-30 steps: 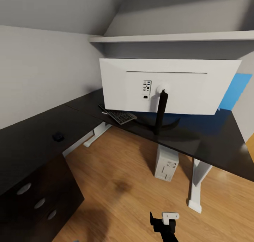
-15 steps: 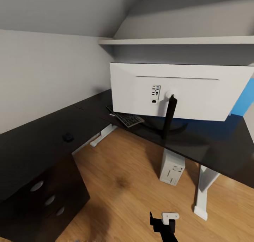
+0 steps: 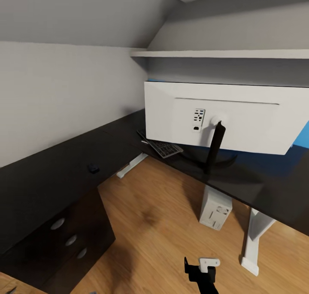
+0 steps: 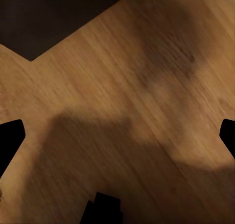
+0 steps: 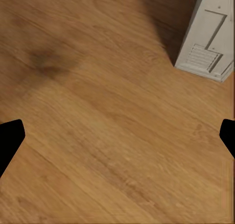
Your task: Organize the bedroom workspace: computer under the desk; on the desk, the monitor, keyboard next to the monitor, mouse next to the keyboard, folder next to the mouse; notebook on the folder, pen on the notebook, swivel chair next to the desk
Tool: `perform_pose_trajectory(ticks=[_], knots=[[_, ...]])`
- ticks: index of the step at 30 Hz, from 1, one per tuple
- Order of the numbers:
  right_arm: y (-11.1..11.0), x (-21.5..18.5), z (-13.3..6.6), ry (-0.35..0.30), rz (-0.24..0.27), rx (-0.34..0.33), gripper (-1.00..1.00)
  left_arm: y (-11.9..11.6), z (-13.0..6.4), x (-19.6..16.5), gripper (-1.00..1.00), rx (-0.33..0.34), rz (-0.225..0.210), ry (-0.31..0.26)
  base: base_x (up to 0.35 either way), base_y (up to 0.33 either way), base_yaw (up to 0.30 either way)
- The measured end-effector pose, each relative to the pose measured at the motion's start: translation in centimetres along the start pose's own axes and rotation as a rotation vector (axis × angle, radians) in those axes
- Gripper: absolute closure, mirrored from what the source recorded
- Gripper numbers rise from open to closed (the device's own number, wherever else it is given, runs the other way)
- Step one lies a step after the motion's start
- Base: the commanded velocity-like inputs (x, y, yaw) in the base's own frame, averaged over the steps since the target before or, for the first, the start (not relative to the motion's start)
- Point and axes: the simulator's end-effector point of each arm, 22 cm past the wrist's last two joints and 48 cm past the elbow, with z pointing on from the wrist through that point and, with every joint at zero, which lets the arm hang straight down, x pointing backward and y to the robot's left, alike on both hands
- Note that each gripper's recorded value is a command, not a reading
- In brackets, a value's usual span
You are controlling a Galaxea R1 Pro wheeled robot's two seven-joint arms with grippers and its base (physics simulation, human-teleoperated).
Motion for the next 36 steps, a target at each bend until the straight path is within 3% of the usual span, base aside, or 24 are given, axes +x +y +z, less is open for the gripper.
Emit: perform_pose_trajectory(ticks=[14,36], knots=[[0.3,-1.3,-1.0,0.002,0.002,-0.003,-1.0,0.0,-1.4,-0.9,-1.0,0.0,0.0,0.0,0.0,0.0,0.037],[0.5,-1.2,-1.0,0.004,0.003,-0.005,-1.0,0.0,-1.4,-0.9,-1.0,0.001,0.001,-0.003,0.0,0.0,0.257]])
